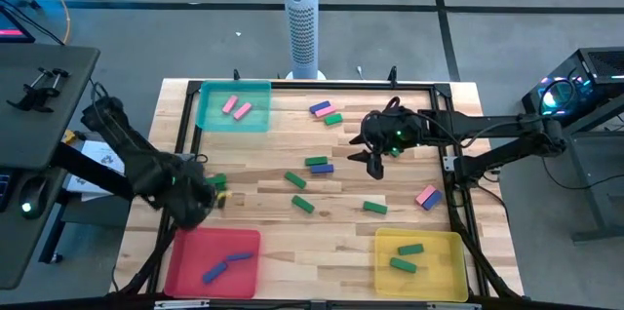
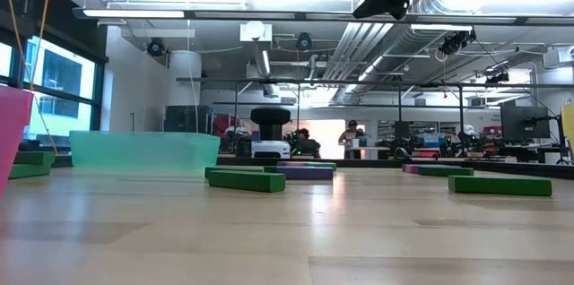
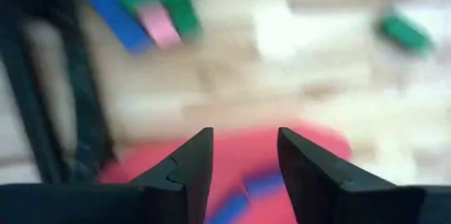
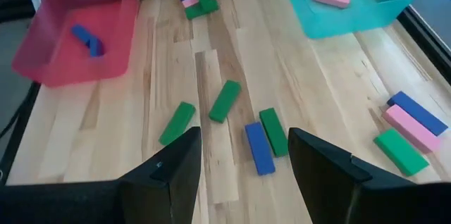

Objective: Sort blocks
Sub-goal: Put the pink block into the green bin

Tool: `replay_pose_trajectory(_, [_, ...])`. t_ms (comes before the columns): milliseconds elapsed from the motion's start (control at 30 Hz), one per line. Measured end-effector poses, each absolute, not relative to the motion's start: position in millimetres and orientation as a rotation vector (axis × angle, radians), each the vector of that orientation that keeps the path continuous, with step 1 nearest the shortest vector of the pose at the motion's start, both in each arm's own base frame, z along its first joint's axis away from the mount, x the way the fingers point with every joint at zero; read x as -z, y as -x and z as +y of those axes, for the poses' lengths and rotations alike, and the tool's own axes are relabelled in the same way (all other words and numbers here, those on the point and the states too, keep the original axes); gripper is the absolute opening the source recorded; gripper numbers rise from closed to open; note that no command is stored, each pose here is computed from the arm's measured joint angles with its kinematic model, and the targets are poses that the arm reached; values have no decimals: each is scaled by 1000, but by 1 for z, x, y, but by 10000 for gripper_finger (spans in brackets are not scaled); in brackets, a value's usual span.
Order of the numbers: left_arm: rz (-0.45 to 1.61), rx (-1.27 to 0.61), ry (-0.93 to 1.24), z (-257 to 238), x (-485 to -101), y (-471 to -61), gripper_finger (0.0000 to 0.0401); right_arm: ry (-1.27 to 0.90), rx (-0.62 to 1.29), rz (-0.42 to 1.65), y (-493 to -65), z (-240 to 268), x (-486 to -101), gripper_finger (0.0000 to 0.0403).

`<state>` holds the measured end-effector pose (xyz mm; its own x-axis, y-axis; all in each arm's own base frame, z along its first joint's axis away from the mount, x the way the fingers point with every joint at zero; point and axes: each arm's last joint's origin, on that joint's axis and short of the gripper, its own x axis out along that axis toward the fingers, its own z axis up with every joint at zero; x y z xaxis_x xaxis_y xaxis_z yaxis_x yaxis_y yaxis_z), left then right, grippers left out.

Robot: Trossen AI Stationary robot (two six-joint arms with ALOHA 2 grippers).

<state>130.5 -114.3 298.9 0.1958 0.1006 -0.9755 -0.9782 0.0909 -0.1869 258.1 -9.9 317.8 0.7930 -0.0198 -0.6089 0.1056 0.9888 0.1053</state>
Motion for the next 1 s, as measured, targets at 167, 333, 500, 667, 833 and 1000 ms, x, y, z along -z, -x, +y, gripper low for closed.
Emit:
replay_pose_trajectory(167, [1019,-1156,1155,-83,-297,-144,91,-110,-3,686,-256,-8,-315,192])
replay_pose_trajectory(333, [1263,-1076,1226,-68,-254,-159,46,-104,-50,719,-254,-7,-313,192])
replay_pose_trajectory(500, [1406,-1135,1253,-51,-210,-153,17,-188,-19,730,-254,-7,-312,192])
replay_pose_trajectory(667, [1362,-1245,1230,-38,-194,-151,1,-229,-5,717,-254,-7,-314,192])
replay_pose_trajectory(833, [1363,-1306,1155,-35,-185,-157,0,-241,13,690,-256,-7,-315,192])
replay_pose_trajectory(1000, [1444,-1340,1054,-38,-165,-169,0,-254,40,644,-259,-8,-319,192])
